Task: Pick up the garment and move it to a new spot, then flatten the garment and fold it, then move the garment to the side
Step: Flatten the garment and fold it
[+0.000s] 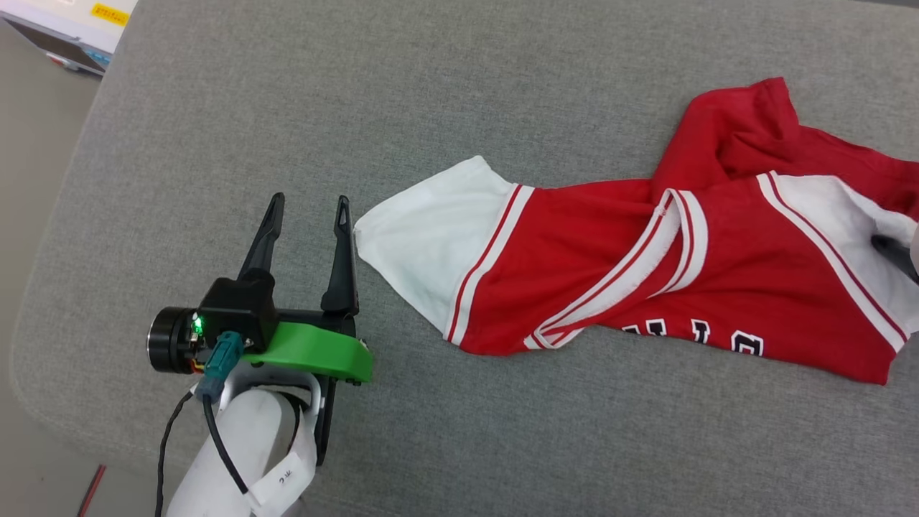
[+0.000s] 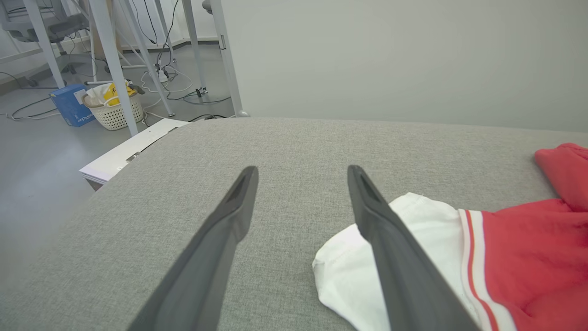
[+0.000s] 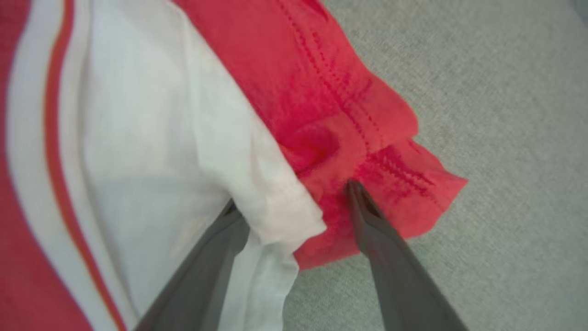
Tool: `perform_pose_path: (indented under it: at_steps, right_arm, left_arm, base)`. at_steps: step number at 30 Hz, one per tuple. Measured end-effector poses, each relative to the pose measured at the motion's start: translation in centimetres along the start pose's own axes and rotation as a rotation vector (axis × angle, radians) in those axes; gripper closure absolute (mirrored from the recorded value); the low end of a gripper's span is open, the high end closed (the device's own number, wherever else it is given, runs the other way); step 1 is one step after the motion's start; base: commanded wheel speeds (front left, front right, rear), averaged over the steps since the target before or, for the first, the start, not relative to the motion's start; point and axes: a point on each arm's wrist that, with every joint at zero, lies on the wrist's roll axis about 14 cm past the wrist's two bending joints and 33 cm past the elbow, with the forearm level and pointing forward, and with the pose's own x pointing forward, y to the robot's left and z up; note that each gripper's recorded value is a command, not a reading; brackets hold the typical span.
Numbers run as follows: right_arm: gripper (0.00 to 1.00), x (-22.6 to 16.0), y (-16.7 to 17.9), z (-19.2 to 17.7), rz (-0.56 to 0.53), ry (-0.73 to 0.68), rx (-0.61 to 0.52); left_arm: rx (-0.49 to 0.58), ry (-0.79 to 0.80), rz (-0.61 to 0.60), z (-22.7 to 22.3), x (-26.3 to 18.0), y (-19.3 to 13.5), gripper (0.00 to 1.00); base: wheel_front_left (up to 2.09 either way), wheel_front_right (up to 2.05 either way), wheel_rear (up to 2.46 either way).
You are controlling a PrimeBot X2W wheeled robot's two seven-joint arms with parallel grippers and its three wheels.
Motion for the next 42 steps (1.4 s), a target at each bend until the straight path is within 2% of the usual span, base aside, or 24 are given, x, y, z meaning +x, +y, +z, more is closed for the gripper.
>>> perform_pose_path:
  at_steps: [4, 5, 6, 11, 17, 24, 29, 32, 42]
  right_arm:
    - [0.0, 1.5, -0.1, 0.7, 0.015, -0.015, 0.016]
    - [0.22, 1.7, 0.0, 1.2, 0.018, -0.033, 0.01]
    - [1.0, 1.7, 0.0, 1.6, 0.018, -0.052, 0.004]
    - [1.0, 0.7, 0.3, 6.1, 0.022, -0.241, 0.015]
    - [1.0, -3.5, -1.5, 11.1, -0.039, -0.462, 0.001]
    - [1.0, -8.1, -1.4, 11.9, -0.068, -0.613, -0.069]
    - [1.0, -9.8, 1.1, 8.6, -0.021, -0.634, -0.093]
    - [1.0, -10.2, 2.7, 5.5, 0.011, -0.615, -0.065]
    - [1.0, -10.0, 6.7, -7.4, 0.039, -0.463, 0.165]
  left_arm:
    - [0.007, 0.014, 0.017, -0.7, 0.2, 0.6, 0.0]
    - [0.008, 0.016, 0.021, -0.9, 0.3, 0.7, 0.0]
    - [0.009, 0.016, 0.023, -0.9, 0.3, 0.8, 0.0]
    - [0.014, -0.001, 0.028, -0.5, 0.5, 1.1, 0.0]
    - [0.0, -0.037, 0.031, 0.8, 0.3, 1.0, 0.0]
    - [-0.005, -0.037, 0.031, 0.9, -1.4, 1.0, 0.0]
    - [-0.017, -0.029, 0.023, 0.8, -2.8, 0.7, 0.0]
    - [-0.022, -0.019, 0.014, 0.5, -3.5, 0.4, 0.0]
    - [-0.044, -0.035, -0.059, 1.0, -4.0, -2.2, 0.0]
  base:
    - [0.0, 0.0, 0.0]
    - [0.0, 0.0, 0.0]
    - [0.0, 0.0, 0.0]
    - [0.0, 0.0, 0.0]
    - [0.0, 0.0, 0.0]
    - [0.0, 0.0, 0.0]
    - [0.0, 0.0, 0.0]
    - [0.0, 0.0, 0.0]
    - [0.0, 0.0, 0.0]
